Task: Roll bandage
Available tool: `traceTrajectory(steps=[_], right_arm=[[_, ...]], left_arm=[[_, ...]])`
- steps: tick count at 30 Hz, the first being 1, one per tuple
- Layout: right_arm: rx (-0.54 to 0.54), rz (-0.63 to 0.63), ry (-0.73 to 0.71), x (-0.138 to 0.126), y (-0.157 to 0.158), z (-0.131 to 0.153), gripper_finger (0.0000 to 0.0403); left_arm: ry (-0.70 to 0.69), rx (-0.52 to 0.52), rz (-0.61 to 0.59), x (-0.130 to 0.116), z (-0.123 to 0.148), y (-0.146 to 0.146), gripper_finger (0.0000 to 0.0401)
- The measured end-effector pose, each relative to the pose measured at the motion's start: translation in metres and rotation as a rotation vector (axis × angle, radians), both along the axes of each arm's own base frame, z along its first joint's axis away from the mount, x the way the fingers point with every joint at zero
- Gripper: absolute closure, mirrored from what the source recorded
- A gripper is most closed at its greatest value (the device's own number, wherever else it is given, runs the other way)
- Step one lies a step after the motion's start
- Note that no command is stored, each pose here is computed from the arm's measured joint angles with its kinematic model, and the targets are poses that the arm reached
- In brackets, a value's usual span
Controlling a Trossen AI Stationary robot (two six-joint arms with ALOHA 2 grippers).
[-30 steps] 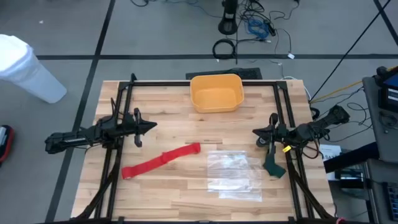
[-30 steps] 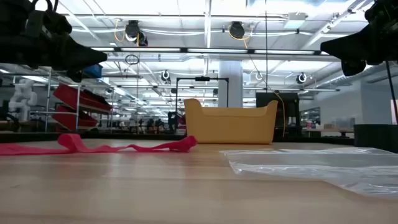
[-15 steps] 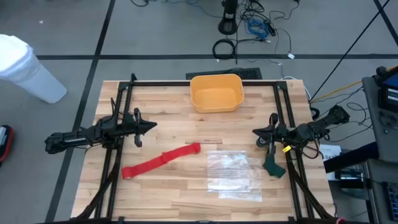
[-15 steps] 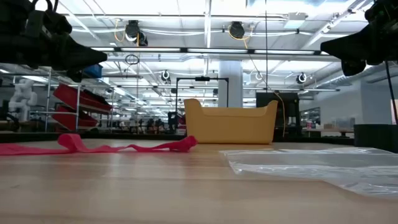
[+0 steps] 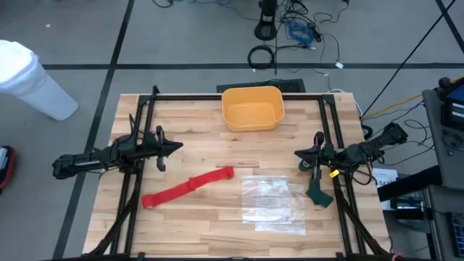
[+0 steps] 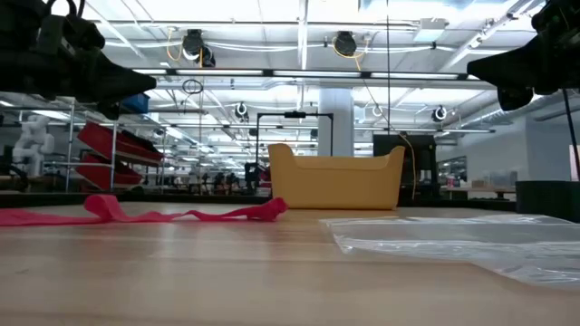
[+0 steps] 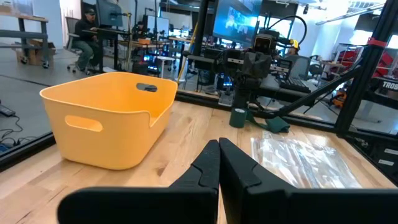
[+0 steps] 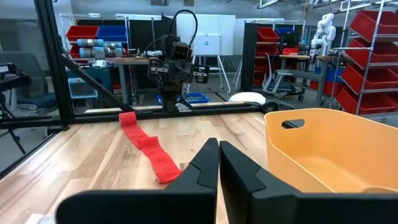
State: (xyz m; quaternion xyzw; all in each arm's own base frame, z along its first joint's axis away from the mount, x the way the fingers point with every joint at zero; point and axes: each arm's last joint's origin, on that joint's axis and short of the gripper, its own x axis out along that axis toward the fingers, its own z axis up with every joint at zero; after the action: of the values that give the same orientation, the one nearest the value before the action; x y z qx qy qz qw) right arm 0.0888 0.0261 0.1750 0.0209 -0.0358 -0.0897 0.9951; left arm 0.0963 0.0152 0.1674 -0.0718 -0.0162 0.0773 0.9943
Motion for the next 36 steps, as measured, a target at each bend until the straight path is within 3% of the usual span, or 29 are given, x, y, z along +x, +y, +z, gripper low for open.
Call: traceTrajectory(steps=[23,28,36], right_arm=[[0.000,0.000,0.000,0.0000,0.0000,0.0000,0.0403],[0.000,0.000,0.000,0.0000,0.0000,0.0001,0.0403],[0.008,0.000,-0.017,-0.0001,-0.0001,0.0017,0.0403]], left_arm=[[0.000,0.000,0.001,0.0000,0.0000,0.0000,0.0399],[0.012,0.075,0.003,0.0000,0.0000,0.0000,0.0399],[0.010,0.073,0.004,0.0000,0.0002,0.0001,0.0399]])
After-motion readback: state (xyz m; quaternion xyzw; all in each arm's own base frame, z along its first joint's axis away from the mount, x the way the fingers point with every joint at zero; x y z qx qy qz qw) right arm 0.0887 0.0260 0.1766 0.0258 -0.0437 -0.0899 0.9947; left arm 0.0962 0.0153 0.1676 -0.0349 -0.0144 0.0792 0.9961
